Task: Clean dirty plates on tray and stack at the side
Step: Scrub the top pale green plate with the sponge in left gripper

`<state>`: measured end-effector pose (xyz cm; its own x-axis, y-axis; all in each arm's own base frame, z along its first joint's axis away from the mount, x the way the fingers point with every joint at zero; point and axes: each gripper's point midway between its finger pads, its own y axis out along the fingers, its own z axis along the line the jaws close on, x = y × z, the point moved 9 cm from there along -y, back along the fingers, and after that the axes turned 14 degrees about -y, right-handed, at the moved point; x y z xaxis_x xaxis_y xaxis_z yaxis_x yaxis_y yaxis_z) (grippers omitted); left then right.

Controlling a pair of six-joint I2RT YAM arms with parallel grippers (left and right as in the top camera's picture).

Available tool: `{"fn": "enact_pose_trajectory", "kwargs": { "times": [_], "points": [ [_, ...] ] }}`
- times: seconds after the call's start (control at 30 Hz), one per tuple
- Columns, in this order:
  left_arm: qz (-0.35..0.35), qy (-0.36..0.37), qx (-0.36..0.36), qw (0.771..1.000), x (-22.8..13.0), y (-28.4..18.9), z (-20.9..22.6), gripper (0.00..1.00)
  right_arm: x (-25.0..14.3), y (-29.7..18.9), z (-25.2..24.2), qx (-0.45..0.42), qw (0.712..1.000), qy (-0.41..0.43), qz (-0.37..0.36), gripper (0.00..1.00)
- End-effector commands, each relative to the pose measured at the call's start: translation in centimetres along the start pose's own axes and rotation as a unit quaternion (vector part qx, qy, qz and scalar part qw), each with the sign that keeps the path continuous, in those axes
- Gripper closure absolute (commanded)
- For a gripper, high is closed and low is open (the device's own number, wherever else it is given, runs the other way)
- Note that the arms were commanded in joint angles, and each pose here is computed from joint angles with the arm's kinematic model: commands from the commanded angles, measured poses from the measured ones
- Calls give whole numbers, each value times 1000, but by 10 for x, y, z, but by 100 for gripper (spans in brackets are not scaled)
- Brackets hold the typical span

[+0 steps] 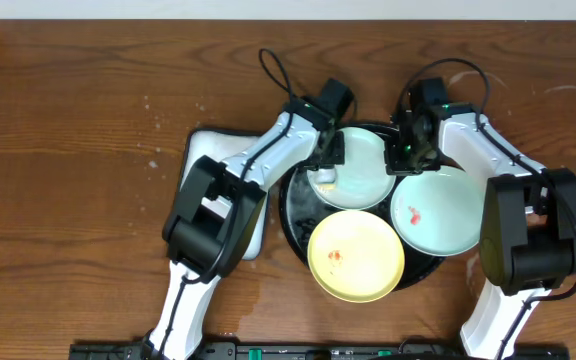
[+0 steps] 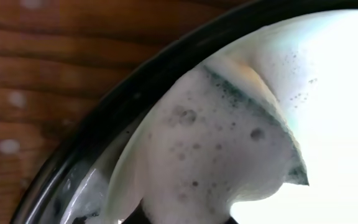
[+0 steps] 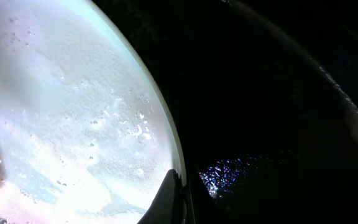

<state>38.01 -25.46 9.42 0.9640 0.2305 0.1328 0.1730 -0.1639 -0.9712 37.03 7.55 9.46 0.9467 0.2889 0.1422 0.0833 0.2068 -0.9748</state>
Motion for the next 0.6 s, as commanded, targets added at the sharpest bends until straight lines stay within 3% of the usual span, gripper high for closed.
{"fn": "enact_pose_trajectory", "kwargs": {
  "times": [0.0, 0.17, 0.57],
  "points": [
    [-24, 13, 93, 995, 7, 29, 26, 92, -8, 5, -1, -16, 1000, -4, 24, 99],
    [120, -24, -53, 991, -36, 35, -18, 92, -7, 5, -1, -16, 1000, -4, 23, 99],
    [178, -15, -72, 981, -84, 36, -48, 92, -8, 5, -1, -15, 1000, 0, 24, 99]
  ]
}}
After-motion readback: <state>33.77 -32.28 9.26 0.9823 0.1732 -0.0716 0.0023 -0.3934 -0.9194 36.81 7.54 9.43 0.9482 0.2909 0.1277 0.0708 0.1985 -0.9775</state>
